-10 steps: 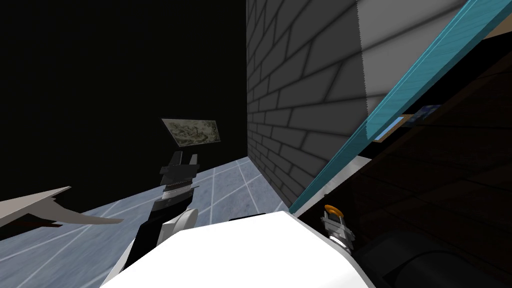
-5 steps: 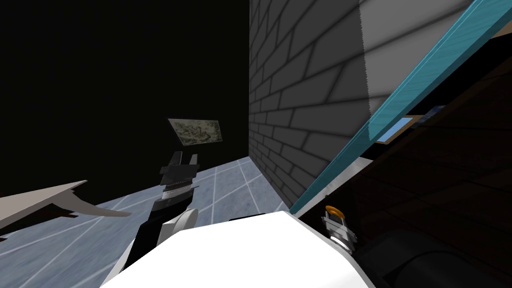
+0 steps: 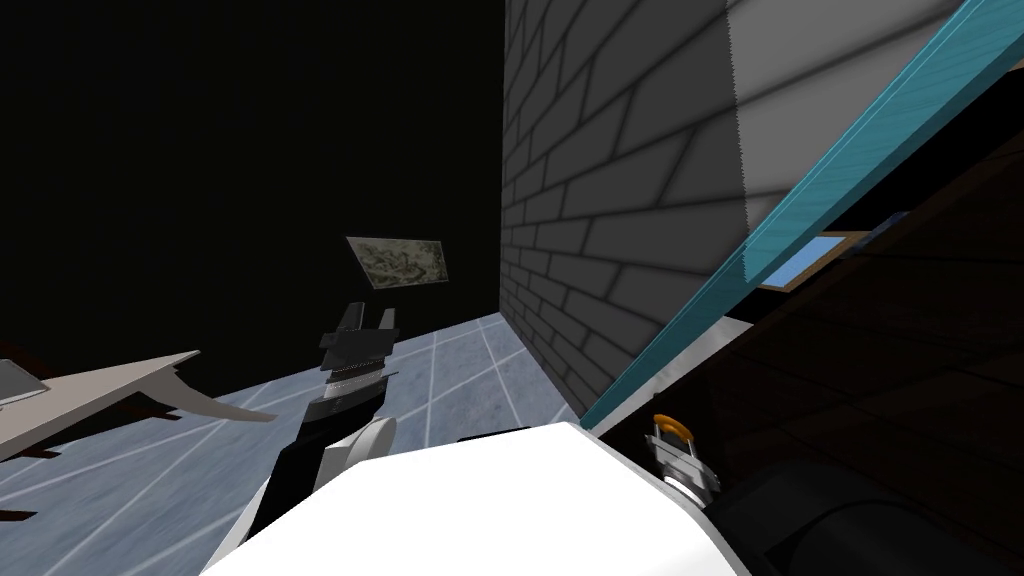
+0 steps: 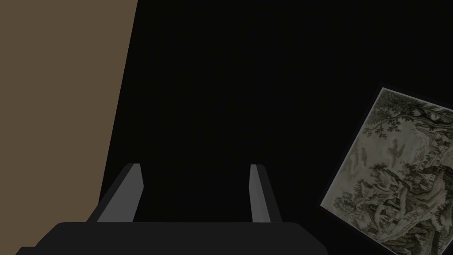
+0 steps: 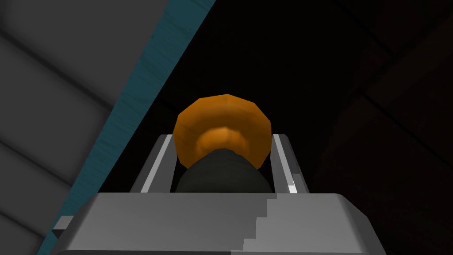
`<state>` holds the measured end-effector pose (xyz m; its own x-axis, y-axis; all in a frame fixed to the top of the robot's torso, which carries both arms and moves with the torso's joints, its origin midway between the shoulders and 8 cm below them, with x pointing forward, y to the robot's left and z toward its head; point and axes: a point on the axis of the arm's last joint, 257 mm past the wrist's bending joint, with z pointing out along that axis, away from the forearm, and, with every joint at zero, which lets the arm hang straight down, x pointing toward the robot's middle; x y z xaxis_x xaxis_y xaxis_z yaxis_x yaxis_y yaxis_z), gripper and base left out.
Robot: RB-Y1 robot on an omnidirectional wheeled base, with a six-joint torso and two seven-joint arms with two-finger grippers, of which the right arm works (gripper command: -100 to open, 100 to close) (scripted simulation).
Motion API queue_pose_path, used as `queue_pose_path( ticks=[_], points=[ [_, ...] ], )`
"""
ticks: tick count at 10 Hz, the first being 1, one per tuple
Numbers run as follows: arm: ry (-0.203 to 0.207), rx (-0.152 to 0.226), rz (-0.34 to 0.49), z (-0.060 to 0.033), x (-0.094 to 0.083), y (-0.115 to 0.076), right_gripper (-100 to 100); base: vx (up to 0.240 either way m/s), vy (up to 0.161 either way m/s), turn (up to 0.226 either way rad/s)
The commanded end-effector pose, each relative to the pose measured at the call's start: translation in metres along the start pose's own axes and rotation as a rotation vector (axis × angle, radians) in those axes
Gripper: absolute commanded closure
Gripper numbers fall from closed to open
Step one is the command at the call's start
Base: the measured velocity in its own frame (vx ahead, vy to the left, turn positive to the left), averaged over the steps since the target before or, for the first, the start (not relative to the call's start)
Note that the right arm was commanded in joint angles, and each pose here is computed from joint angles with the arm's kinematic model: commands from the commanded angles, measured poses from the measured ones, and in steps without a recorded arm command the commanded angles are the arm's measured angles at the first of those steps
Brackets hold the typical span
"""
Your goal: Pull the door open
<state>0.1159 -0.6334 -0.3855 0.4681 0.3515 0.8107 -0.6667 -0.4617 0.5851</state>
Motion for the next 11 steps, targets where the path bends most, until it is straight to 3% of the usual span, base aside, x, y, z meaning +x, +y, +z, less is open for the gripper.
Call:
queue_pose_path(
  ticks=[1, 11],
  points=[
    [-0.022, 0.006, 0.038, -0.0048, -0.0075, -0.0028, 100, -0.027, 0.003, 0.033],
    [-0.033, -0.019, 0.293, -0.0069, -0.0136, 0.0068, 100, -0.022, 0.002, 0.042]
  ],
)
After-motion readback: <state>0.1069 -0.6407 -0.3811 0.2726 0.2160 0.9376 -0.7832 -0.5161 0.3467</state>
